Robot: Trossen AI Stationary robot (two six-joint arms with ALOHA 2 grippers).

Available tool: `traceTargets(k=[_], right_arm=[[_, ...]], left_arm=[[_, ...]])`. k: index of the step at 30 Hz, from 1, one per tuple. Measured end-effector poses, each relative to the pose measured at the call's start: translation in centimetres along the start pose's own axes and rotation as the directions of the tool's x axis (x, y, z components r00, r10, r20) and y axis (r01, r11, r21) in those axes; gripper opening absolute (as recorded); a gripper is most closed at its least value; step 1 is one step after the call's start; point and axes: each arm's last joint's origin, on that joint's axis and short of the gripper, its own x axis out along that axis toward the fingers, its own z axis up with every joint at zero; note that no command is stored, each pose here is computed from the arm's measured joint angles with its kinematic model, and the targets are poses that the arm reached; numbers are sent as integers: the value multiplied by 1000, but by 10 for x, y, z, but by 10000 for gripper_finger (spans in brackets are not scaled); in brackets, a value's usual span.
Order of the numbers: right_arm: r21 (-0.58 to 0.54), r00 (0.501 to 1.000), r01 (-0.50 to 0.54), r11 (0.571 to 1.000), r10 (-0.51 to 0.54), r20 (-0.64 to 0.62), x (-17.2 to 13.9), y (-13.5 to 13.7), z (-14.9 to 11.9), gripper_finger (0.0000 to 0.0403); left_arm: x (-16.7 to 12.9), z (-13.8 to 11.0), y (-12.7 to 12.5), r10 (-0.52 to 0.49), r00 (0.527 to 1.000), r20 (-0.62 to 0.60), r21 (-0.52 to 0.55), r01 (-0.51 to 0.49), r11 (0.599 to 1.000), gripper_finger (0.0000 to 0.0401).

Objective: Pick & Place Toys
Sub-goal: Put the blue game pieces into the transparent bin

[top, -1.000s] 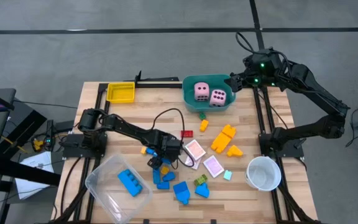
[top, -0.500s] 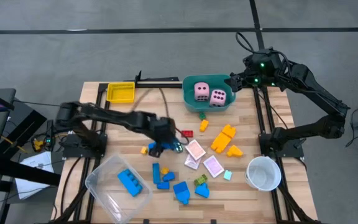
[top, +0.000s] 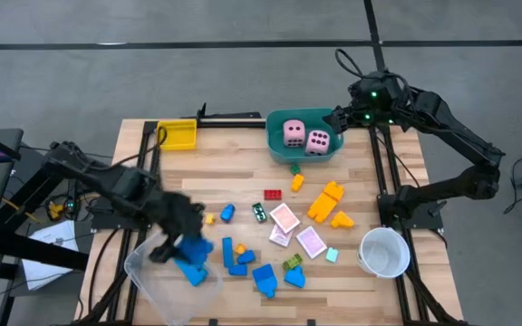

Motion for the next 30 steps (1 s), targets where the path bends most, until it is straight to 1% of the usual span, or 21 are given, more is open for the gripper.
traceTargets(k=[2,5,8,11,13,15,17,20,23,26,30], right_arm=[[-2,1000,3,1000,-3,-9,4,1,0,386],[-6,999,15,1000,-15,-30,13,3,1,386],[-6,999,15,1000,-15,-37,16,3,1,386],[-6,1000,4,1000,-4,-24,15,5,2,386],[-7,1000,-8,1000,8,-18,14,6,2,386],[-7,999,-22,1000,22,-23,13,6,2,386],[-6,999,-29,1000,29,-24,12,6,2,386],[-5,999,-40,999,40,-28,11,6,2,386],[-5,998,-49,999,49,-35,11,6,1,386],[-5,998,-49,999,49,-35,11,6,1,386],[2,998,-52,999,52,-37,11,6,1,386]], left_arm=[[2,-5,-17,-57,998,-24,-27,57,998,282],[10,-11,-35,-106,992,-72,-30,104,994,282],[27,-19,-42,-124,984,-130,-50,118,992,282],[47,-28,-44,-161,966,-204,-67,150,986,282],[62,-35,-42,-178,954,-241,-77,164,983,282],[76,-39,-38,-172,950,-260,-82,156,984,282],[87,-43,-32,-162,948,-275,-93,141,986,282],[104,-46,-27,-187,937,-295,-87,169,982,282],[119,-50,-20,-187,925,-332,-110,159,981,282],[131,-53,-10,-162,916,-367,-162,108,981,282],[139,-49,6,-88,935,-344,-246,1,969,282]])
